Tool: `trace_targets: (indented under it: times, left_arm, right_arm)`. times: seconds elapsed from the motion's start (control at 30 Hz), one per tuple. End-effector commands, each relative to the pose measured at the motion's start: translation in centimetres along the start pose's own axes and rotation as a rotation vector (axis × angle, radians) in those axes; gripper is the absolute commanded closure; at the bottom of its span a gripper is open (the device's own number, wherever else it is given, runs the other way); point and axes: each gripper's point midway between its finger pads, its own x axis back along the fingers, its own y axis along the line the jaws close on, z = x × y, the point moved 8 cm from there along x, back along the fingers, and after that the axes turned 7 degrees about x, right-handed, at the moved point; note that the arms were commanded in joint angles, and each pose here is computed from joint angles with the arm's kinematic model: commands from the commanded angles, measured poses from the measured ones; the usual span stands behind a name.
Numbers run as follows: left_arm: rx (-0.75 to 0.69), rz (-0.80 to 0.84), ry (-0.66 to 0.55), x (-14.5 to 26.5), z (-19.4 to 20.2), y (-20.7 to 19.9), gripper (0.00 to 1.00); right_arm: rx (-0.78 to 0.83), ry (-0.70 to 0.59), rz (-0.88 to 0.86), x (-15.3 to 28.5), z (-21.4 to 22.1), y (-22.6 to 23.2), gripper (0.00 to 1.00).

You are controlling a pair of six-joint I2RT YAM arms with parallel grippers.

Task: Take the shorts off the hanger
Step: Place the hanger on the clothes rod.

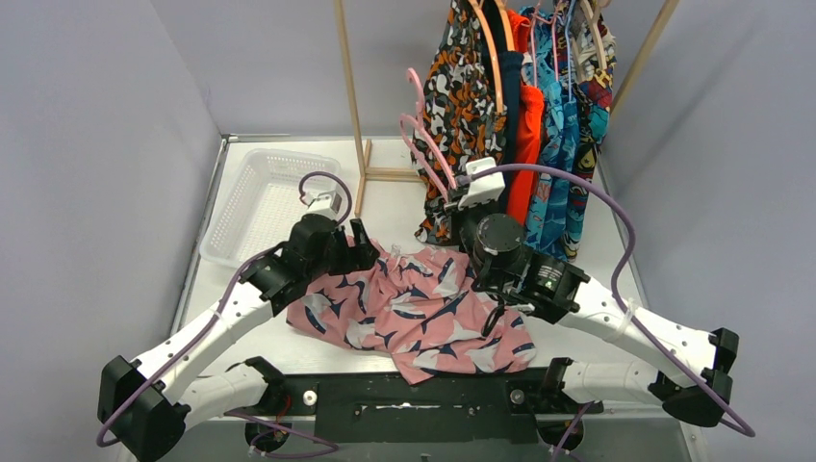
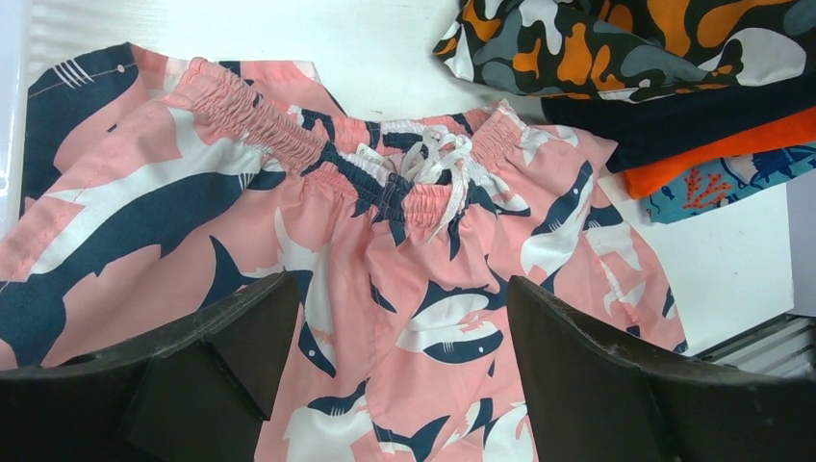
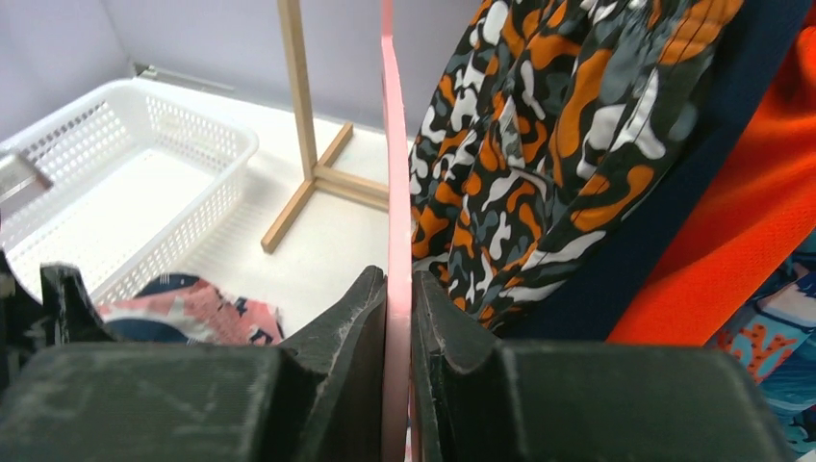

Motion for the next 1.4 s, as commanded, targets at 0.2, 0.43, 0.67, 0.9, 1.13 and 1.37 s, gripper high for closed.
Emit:
trace_targets:
  times: [0.2,0.43,0.67,0.9,1.13,1.37]
  left_arm:
    - [0.005,0.057,0.019,-0.2,-0.6,-1.1,0.16]
    - [0.000,0.050,0.050,-0.5,0.0,-0.7,0.12]
    - [-0.015,0.047,0.087,-0.8,0.2,-0.7,0.12]
    - [-0.003,0.062,0.111,-1.0,0.6,-0.7,0.12]
    - [-0.010,0.075,0.120,-1.1,0.3,-1.1,0.12]
    - [-0.002,0.078,0.140,-1.6,0.5,-1.2,0.12]
  right_arm:
    - [-0.132,-0.241,0.123,-2.0,-9.3,-0.8,1.00]
    - [-0.138,-0.288,0.106,-5.3,-13.0,-0.4,1.00]
    - [-0.142,-0.336,0.113,-7.1,-16.0,-0.4,1.00]
    - [-0.167,-0.289,0.116,-10.0,-16.6,-0.6,1.00]
    - [-0.195,-0.144,0.016,-12.0,-15.2,-1.4,1.00]
    - [-0.197,-0.061,-0.066,-12.2,-13.8,-2.1,1.00]
